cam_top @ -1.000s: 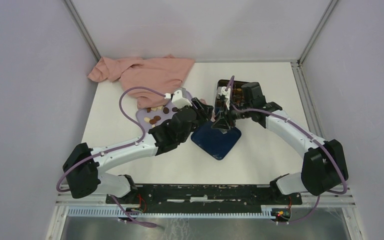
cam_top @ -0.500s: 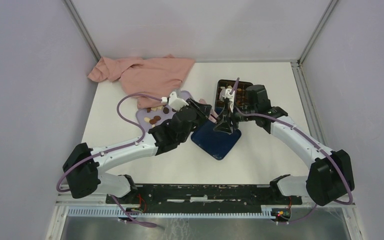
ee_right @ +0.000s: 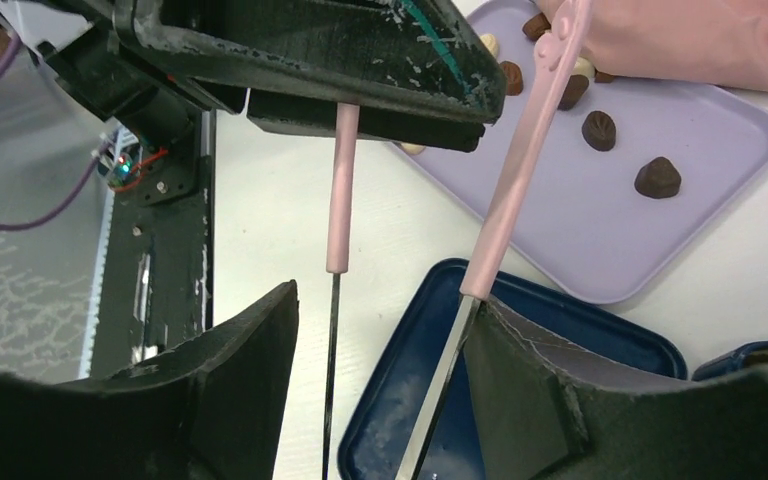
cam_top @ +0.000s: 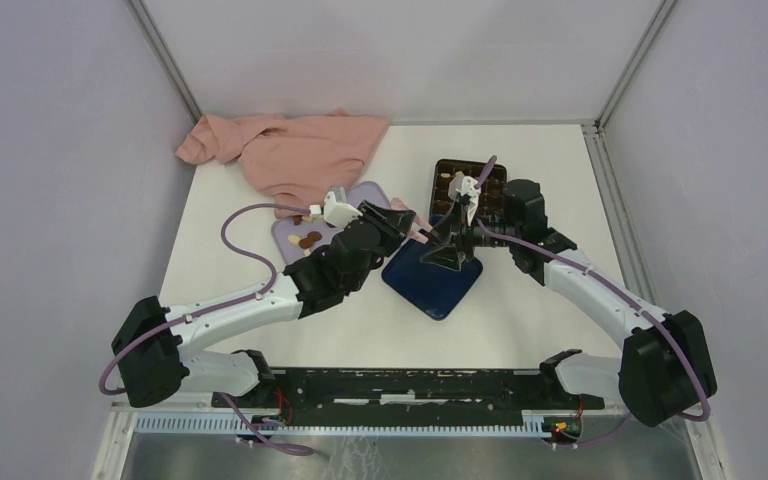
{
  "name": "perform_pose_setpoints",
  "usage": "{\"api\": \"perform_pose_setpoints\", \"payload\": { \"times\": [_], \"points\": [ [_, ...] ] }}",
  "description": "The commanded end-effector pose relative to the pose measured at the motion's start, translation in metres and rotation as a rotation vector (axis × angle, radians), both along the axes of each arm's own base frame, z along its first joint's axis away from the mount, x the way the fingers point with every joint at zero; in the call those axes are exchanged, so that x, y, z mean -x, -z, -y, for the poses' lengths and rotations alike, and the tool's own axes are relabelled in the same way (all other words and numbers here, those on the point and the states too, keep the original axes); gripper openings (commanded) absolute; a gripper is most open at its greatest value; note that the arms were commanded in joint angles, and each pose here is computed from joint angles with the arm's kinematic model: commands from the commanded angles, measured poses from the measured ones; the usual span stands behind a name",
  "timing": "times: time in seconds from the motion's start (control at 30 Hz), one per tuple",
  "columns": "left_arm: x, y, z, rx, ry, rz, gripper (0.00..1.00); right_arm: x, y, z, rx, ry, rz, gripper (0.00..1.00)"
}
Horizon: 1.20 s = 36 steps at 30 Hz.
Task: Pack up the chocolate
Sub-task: Adjust the clamp.
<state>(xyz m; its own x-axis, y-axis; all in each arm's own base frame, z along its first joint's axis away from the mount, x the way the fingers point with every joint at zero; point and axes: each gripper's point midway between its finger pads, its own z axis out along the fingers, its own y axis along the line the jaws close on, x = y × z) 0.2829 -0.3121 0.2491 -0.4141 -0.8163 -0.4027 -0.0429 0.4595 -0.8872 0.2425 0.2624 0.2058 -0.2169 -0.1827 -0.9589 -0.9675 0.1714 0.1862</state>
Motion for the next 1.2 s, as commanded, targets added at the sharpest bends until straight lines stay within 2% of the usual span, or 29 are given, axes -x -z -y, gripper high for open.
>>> {"api": "perform_pose_setpoints", "payload": {
  "times": [0.0,0.1,0.3,0.37,0.47,0.57,0.67,0.7,0.77,1.0,1.1,1.17],
  "points": [
    [-0.004,-0.019,-0.004,0.098,-0.049,0.025,0.02,-0.003,-0.034,-0.009,-0.12,0.016,0.022,0.64],
    [-0.004,-0.016,-0.003,0.099,-0.051,0.019,0.02,-0.005,-0.031,-0.011,-0.121,0.033,-0.008,0.61],
    [-0.005,-0.016,-0.003,0.098,-0.053,0.021,0.02,-0.006,-0.026,-0.011,-0.123,0.04,-0.024,0.44],
    [-0.005,-0.016,-0.004,0.096,-0.055,0.023,0.06,-0.006,-0.025,-0.01,-0.117,0.038,-0.01,0.4],
    [-0.005,-0.018,-0.004,0.091,-0.054,0.026,0.19,-0.006,-0.025,-0.009,-0.103,0.038,0.006,0.35],
    [-0.005,-0.019,-0.003,0.079,-0.046,0.031,0.47,-0.008,-0.025,-0.008,-0.088,0.044,0.017,0.34],
    [-0.002,-0.027,-0.004,0.024,-0.012,0.068,0.7,-0.014,-0.02,-0.005,-0.047,0.068,0.023,0.35],
    [0.0,-0.03,-0.005,-0.006,-0.001,0.081,0.77,-0.017,-0.018,-0.003,-0.031,0.072,0.041,0.35],
    [0.002,-0.036,-0.011,-0.089,0.015,0.101,0.83,-0.02,-0.015,-0.001,-0.004,0.081,0.055,0.35],
    [0.025,-0.048,-0.063,-0.433,0.071,0.177,0.86,-0.04,-0.001,0.016,0.161,0.136,0.156,0.35],
    [0.034,-0.061,-0.088,-0.64,0.116,0.257,0.92,-0.05,0.006,0.022,0.271,0.143,0.222,0.35],
    [0.029,-0.066,-0.113,-0.778,0.094,0.26,0.97,-0.054,0.008,0.02,0.334,0.134,0.283,0.36]
  ]
}}
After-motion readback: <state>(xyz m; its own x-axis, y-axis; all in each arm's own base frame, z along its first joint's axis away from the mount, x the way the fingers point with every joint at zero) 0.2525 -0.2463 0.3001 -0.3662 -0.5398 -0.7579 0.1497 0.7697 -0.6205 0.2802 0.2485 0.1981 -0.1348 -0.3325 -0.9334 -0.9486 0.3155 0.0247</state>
